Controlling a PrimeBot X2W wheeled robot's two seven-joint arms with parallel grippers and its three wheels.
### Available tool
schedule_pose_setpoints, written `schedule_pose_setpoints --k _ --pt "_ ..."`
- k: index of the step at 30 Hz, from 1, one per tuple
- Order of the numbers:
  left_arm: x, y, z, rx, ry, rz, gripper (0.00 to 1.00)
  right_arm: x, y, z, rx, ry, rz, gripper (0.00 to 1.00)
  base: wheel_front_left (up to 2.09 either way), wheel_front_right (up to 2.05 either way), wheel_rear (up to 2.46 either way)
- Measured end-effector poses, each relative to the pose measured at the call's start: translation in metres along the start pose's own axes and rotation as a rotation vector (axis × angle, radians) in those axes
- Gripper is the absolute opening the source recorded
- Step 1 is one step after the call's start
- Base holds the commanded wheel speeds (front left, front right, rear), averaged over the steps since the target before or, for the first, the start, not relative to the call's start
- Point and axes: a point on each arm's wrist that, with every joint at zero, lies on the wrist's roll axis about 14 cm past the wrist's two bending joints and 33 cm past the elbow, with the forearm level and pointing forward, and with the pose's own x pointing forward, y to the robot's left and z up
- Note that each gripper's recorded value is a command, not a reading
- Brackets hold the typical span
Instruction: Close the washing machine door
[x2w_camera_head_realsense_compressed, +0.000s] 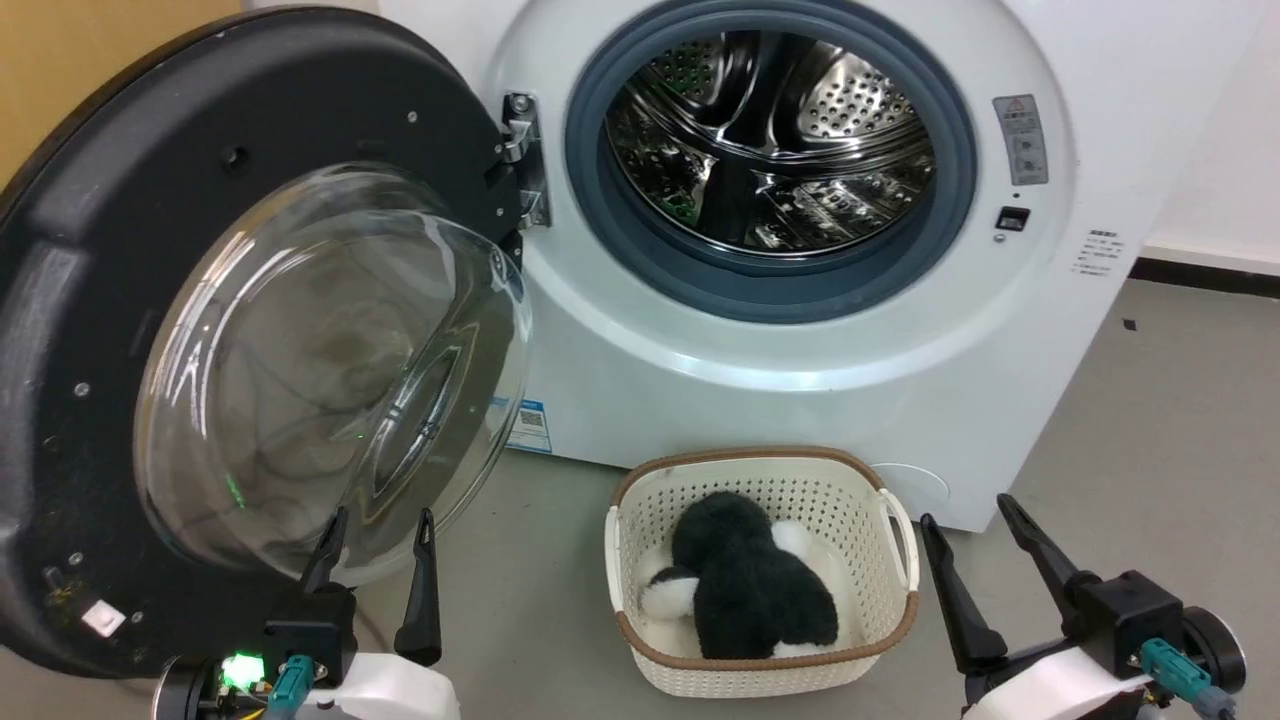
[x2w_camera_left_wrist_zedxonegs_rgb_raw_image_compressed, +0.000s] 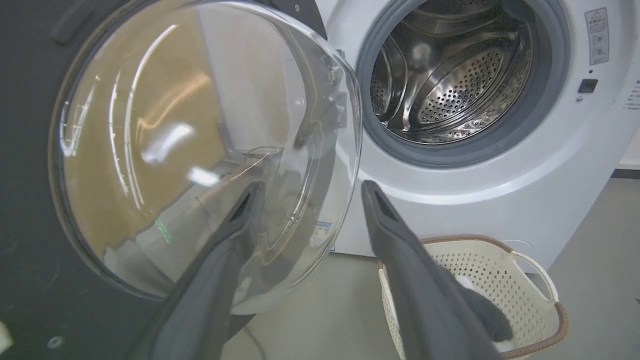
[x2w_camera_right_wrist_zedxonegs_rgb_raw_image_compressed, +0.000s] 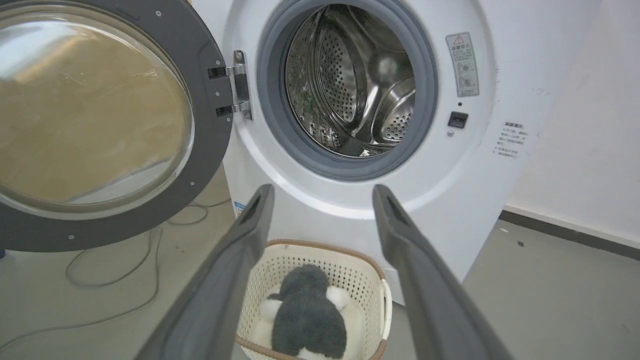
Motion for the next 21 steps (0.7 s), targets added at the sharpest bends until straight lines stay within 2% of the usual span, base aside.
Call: schedule_pose_setpoints --k 21 --pt "-0.025 0.035 0.002 0.017 -0.027 0.136 1.00 0.021 0.050 -0.006 0.034 -0.007 0.161 1.00 0.00 0.00 0.00"
